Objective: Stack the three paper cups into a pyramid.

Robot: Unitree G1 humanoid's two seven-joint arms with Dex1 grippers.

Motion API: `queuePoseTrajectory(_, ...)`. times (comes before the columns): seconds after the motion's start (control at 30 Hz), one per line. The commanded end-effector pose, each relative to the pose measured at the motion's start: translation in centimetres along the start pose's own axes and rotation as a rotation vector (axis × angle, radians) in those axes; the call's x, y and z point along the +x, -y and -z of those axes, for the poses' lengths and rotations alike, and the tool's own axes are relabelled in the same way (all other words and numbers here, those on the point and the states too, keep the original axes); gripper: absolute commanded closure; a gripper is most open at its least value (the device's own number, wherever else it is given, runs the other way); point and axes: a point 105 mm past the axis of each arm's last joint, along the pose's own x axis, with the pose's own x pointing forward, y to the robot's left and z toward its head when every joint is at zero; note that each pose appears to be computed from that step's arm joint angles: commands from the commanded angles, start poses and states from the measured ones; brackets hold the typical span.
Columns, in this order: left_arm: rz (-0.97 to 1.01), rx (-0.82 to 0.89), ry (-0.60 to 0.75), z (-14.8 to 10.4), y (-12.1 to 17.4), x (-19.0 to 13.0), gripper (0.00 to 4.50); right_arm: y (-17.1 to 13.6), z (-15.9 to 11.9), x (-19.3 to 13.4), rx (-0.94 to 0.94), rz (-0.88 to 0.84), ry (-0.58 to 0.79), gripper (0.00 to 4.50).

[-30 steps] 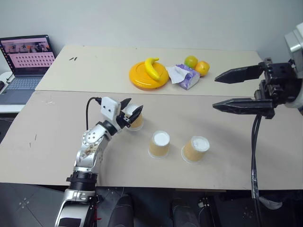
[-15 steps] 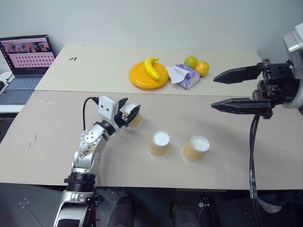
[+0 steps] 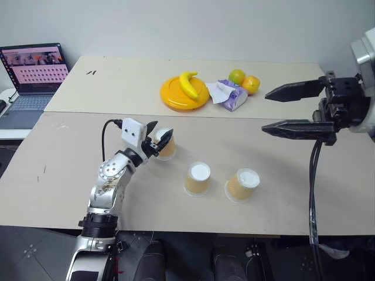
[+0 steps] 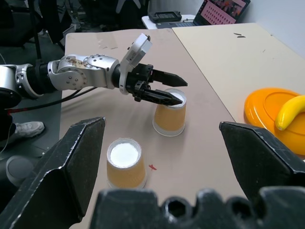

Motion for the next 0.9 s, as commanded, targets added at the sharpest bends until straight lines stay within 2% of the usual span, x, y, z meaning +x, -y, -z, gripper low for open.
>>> queuePoseTrajectory(0.03,0.016,-0.003,0.004,-0.1,0.5,0.1,1.37,-0.1,-0.8,-0.2,-0.050,0.009,0.020,0.00)
queuePoseTrajectory(0.17,0.005,0.003,0.054,-1.4,0.2,0.3,1.37,-0.1,-0.8,-0.3,-0.050,0.012,0.019,0.00)
queuePoseTrajectory(0.5,0.007,0.017,0.084,-2.2,0.3,0.7,1.37,-0.1,-0.7,-0.4,-0.049,0.018,0.019,0.00)
queuePoseTrajectory(0.67,0.002,0.014,0.105,-2.7,0.2,0.7,0.08,-0.1,-0.6,-0.3,-0.047,0.019,0.018,0.00)
queuePoseTrajectory(0.9,0.009,-0.008,0.061,-1.8,0.4,0.6,0.08,-0.2,-0.6,-0.3,-0.045,0.021,0.017,0.00)
